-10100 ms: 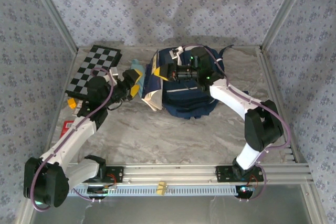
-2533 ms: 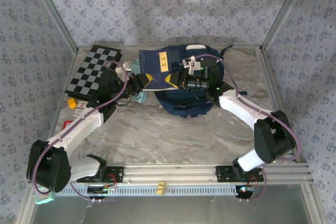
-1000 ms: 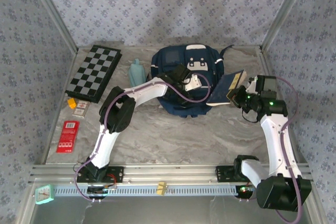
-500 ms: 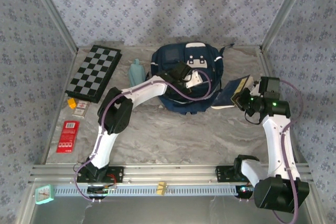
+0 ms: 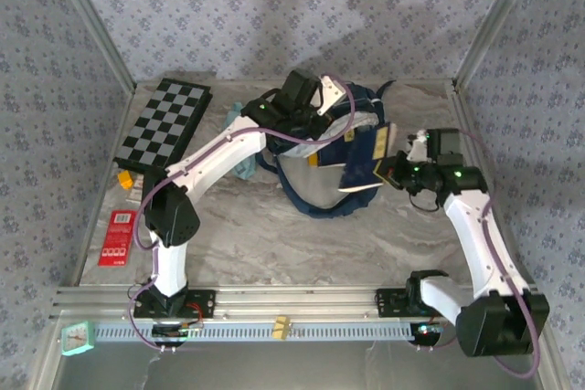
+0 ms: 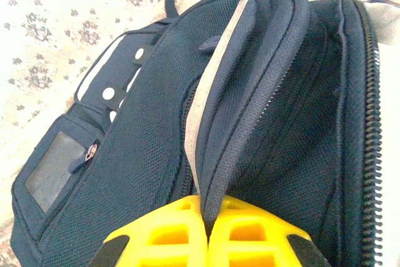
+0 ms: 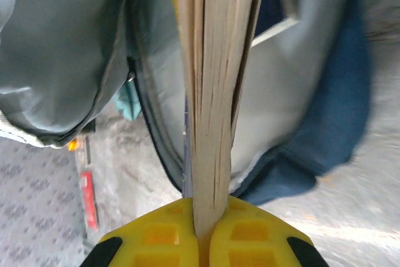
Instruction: Pack the student bag
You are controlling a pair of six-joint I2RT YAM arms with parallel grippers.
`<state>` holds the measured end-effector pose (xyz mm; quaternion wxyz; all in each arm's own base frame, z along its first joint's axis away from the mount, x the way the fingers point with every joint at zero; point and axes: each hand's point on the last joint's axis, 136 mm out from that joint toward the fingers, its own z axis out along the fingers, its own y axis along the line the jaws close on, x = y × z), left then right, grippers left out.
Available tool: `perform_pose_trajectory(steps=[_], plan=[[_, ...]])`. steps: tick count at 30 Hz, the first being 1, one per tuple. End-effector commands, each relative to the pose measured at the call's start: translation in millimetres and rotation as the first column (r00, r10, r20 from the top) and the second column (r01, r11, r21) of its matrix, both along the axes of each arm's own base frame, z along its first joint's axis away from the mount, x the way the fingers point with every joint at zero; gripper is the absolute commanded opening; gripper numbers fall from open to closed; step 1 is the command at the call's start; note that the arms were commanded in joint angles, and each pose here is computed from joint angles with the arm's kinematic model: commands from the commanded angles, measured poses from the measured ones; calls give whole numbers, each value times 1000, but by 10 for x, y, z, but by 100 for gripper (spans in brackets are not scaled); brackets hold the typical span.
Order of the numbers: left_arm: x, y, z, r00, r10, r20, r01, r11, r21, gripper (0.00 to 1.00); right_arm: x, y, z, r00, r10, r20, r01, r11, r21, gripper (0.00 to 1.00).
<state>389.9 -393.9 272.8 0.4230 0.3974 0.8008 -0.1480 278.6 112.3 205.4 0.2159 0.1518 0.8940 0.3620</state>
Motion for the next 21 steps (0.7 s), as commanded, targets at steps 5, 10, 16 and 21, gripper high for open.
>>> perform_pose_trajectory(steps=[5, 10, 16, 21], plan=[[-194, -11, 988, 994, 5, 109, 20, 973, -231, 0, 655, 384, -66, 986, 44, 163, -65, 990, 127, 0], [-236, 20, 947, 996, 11, 90, 12, 969, -245, 0, 1062, 404, -468, 988, 62, 140, -69, 996, 47, 5], [-247, 53, 896, 997, 20, 81, -1, 973, -229, 0, 1114, 214, -848, 998, 59, 6, -58, 996, -70, 38], [-199, 83, 826, 996, 48, 79, -30, 976, -214, 0, 816, 101, -735, 997, 46, 57, -25, 948, -316, 64]])
